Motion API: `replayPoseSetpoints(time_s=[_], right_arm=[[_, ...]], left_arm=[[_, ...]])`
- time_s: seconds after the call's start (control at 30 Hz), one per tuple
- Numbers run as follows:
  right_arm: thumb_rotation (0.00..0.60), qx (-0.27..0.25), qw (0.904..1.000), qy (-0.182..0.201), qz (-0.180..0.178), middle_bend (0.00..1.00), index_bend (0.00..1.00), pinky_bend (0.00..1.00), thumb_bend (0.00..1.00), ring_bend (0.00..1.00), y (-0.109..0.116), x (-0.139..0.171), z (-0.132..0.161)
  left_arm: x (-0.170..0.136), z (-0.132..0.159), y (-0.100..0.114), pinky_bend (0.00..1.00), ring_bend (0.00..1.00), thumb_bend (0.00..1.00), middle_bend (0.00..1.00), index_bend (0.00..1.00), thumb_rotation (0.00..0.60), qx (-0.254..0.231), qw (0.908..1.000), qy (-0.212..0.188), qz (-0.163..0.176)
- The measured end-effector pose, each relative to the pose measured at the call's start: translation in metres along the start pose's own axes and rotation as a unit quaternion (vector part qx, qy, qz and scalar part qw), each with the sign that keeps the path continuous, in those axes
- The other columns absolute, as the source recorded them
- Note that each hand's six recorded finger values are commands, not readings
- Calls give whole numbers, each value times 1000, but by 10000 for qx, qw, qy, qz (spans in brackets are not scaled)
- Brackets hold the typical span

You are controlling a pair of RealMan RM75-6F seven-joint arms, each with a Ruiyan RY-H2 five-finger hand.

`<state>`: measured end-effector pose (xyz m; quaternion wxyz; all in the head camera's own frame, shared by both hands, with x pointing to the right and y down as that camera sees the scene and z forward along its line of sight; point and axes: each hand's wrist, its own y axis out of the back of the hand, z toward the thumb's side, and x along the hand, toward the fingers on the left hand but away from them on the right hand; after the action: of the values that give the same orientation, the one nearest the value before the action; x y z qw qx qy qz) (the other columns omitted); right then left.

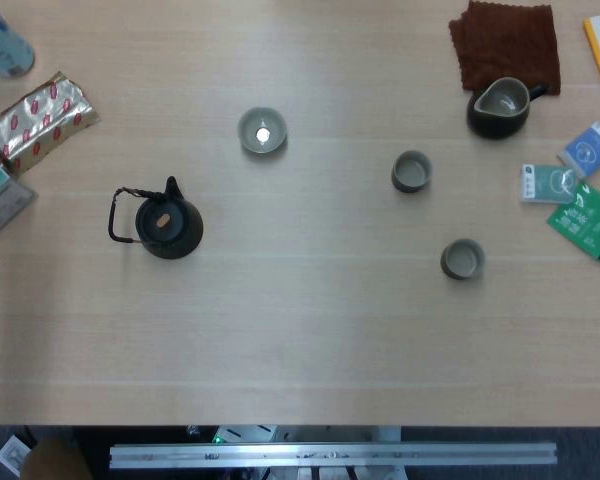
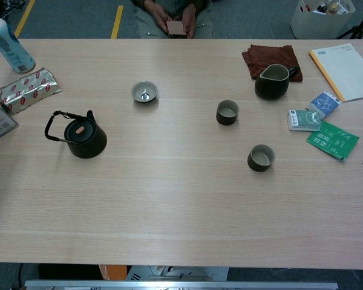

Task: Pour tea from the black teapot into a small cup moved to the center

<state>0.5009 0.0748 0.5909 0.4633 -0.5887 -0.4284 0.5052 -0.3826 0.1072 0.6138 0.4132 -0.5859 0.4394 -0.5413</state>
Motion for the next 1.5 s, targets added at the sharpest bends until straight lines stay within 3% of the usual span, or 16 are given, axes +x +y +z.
replayPoseSetpoints(time_s=[0.6,0.9,1.27,1.5], right_arm=[[600,4,9997,98,-223,325,335,222,120,200,12,-6,1],[600,32,9994,351,-55,325,335,222,121,200,7,-12,14],[600,68,9984,518,-223,325,335,222,121,200,20,-21,19],[600,102,9985,434,-326,325,335,222,120,200,27,-21,15]], left_arm=[[4,8,6,169,181,396,236,216,600,23,9999,-137,38],[11,17,6,169,181,396,236,216,600,14,9995,-306,-11],[31,45,-9,169,182,395,227,202,600,-103,9960,-781,-410],[45,73,-20,169,181,379,209,131,600,-21,9894,-1249,-746]])
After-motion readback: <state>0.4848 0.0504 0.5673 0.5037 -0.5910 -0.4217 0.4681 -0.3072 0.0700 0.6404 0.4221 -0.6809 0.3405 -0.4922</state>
